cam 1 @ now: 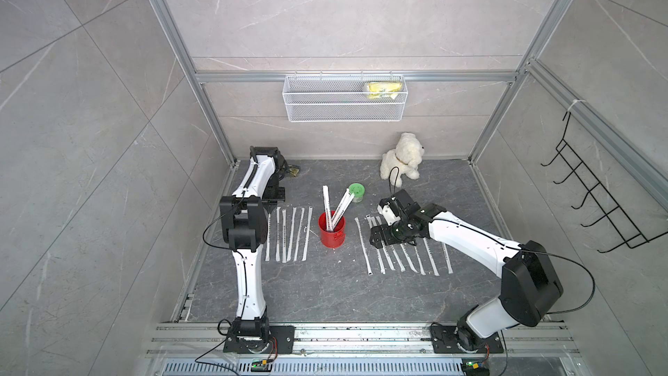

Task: Take the straws out of the storage container
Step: Place the straw at the center of the board.

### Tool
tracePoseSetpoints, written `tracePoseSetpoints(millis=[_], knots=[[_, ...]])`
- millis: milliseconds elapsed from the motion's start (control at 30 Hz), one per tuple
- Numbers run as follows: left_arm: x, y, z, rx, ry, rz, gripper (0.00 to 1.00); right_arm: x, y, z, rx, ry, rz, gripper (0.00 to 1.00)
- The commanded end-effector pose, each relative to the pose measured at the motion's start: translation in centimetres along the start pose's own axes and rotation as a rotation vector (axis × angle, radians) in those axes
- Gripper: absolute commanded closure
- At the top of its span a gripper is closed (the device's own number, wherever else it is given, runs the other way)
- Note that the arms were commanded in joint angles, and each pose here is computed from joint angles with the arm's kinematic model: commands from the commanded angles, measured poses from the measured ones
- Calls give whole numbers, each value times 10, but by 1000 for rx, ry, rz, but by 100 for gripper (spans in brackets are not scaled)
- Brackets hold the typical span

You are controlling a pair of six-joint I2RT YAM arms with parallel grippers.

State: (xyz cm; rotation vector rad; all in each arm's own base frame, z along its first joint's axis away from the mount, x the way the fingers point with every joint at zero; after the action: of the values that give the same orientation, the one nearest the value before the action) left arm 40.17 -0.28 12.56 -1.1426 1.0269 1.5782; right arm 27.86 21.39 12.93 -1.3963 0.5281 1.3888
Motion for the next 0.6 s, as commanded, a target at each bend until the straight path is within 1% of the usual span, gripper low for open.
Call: tracePoseSetpoints(millis=[0, 567], knots=[[8, 2, -1, 24, 19, 31, 92, 3, -2, -1, -9, -6, 0, 0], [27, -7, -1, 19, 14, 37, 91, 9, -3, -1, -4, -6, 17, 0]])
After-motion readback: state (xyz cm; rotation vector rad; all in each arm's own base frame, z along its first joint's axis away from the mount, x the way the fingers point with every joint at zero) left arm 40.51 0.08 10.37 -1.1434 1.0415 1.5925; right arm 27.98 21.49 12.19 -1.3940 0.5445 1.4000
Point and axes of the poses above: each gripper's point midway between its finger pads, its own x axis out along the fingers, its own z axis along the line the jaws close on, y = z × x, the point moved 3 cm from there along -x, back along the fingers, and after that the axes turned 6 degrees about -x, right-handed, at the moved point
